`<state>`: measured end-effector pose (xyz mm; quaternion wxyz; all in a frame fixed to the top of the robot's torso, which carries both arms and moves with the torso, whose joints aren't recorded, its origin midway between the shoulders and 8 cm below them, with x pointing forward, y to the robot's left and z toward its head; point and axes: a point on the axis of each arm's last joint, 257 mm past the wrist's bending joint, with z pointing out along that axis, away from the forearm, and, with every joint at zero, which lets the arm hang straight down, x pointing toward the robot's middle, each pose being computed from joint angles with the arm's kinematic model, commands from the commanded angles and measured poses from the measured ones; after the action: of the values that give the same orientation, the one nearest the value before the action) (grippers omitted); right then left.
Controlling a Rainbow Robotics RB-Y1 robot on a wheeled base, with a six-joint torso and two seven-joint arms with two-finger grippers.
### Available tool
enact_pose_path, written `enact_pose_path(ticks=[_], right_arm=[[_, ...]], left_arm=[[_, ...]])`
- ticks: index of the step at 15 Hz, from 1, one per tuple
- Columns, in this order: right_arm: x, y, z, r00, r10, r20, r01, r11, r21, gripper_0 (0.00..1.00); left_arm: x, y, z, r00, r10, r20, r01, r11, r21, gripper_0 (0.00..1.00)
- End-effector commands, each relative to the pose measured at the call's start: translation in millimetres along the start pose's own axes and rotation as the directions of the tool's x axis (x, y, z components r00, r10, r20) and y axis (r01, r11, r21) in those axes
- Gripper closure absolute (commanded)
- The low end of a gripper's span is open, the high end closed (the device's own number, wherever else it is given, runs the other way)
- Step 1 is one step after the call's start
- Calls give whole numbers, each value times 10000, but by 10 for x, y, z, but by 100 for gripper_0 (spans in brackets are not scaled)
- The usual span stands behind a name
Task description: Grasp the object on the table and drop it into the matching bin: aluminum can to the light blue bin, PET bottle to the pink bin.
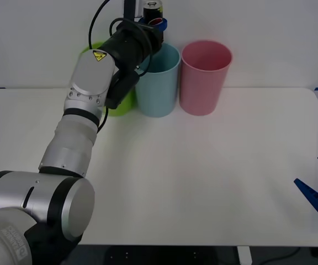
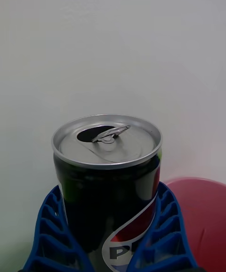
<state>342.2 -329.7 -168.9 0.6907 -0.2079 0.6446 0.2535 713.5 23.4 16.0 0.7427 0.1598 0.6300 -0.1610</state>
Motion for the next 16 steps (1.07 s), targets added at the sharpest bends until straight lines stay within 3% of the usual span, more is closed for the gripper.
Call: enact_pose_path(ticks=[1, 7, 10, 12, 13, 16], right_arm=[[0, 0, 0, 10000, 0, 0, 0, 10000, 0, 0], [0, 0, 0, 10000, 0, 0, 0, 10000, 0, 0], [0, 0, 0, 10000, 0, 0, 0, 10000, 0, 0], [0, 0, 0, 10000, 0, 0, 0, 10000, 0, 0], [0, 0, 0, 10000, 0, 0, 0, 10000, 0, 0], [0, 0, 0, 10000, 0, 0, 0, 10000, 0, 0]], left_arm=[[-5, 37, 18, 10000, 73, 16, -72, 9998, -201, 99], [8, 51, 29, 9999, 120, 63, -117, 9990, -432, 99], [5, 21, 36, 9999, 42, 93, -38, 9992, -397, 85], [-15, 27, 38, 9999, -11, 157, 18, 9989, -459, 14], [-18, 27, 38, 9998, -40, 169, 47, 9990, -454, 0], [-7, 29, 35, 9998, -112, 170, 120, 9988, -471, 0]])
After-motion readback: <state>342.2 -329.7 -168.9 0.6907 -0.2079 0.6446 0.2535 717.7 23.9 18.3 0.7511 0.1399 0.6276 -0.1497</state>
